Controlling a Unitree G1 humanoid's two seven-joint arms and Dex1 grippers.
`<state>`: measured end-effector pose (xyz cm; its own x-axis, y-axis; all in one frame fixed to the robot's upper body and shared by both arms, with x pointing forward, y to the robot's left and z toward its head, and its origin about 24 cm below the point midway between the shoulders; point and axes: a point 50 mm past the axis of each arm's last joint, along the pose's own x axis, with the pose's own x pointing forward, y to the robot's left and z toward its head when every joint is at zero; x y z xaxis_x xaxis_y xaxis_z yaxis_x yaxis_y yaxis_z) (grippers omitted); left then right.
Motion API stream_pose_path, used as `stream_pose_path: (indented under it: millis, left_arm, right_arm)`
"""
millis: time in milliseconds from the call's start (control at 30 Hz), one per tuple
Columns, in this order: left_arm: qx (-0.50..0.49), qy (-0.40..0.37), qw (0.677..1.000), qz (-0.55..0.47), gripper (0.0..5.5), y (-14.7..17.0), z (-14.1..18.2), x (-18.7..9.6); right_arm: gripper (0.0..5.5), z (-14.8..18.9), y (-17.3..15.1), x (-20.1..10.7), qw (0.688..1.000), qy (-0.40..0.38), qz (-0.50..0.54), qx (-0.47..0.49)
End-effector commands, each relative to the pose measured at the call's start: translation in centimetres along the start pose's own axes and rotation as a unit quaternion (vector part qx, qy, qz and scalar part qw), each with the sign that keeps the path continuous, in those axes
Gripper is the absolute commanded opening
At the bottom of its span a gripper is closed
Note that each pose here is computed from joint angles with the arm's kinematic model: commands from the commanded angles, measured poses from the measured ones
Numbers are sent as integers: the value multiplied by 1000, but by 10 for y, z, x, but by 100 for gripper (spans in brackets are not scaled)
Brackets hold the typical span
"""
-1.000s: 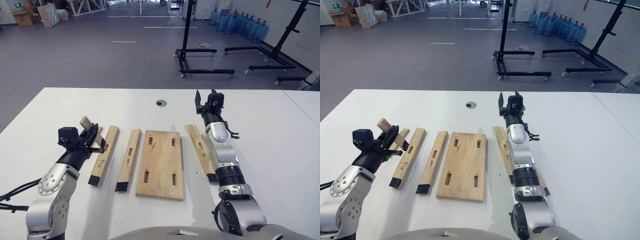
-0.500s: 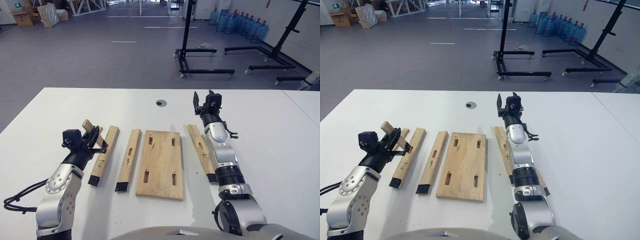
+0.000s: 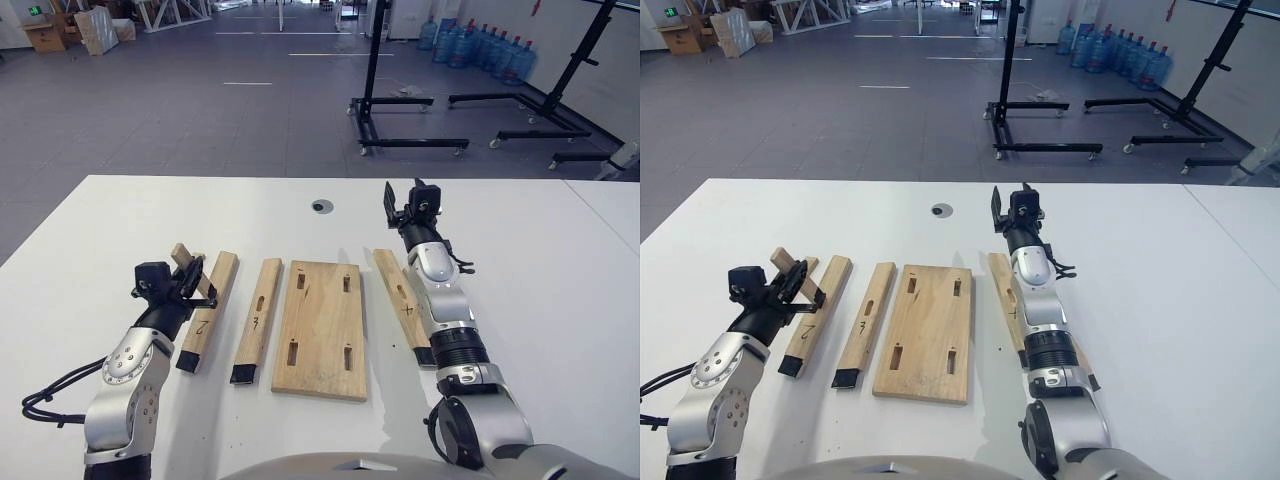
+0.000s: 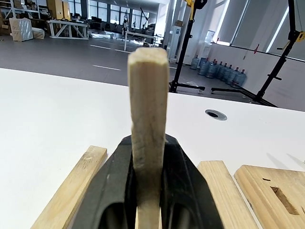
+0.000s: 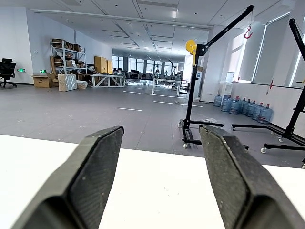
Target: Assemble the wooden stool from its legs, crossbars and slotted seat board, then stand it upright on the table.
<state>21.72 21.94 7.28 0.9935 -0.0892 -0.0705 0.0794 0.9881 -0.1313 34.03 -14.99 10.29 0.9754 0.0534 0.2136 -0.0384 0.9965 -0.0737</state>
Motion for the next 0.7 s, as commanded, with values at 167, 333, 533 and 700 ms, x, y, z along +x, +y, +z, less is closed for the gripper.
stream_pose_path:
  millis: [167, 333, 533, 700]
  left_arm:
    - [23, 22, 999, 15, 39, 5, -8, 2]
    - [17, 7, 999, 28, 39, 10, -2, 3]
    - [32, 40, 998, 19, 39, 8, -13, 2]
    - [45, 78, 996, 14, 39, 7, -23, 2]
  right_arm:
    - [291, 9, 1, 7, 1000, -13, 4, 4]
    - [291, 9, 2, 7, 1000, -13, 4, 8]
    - [291, 10, 3, 7, 1000, -14, 5, 9]
    - [291, 11, 3, 8, 1000, -15, 8, 6]
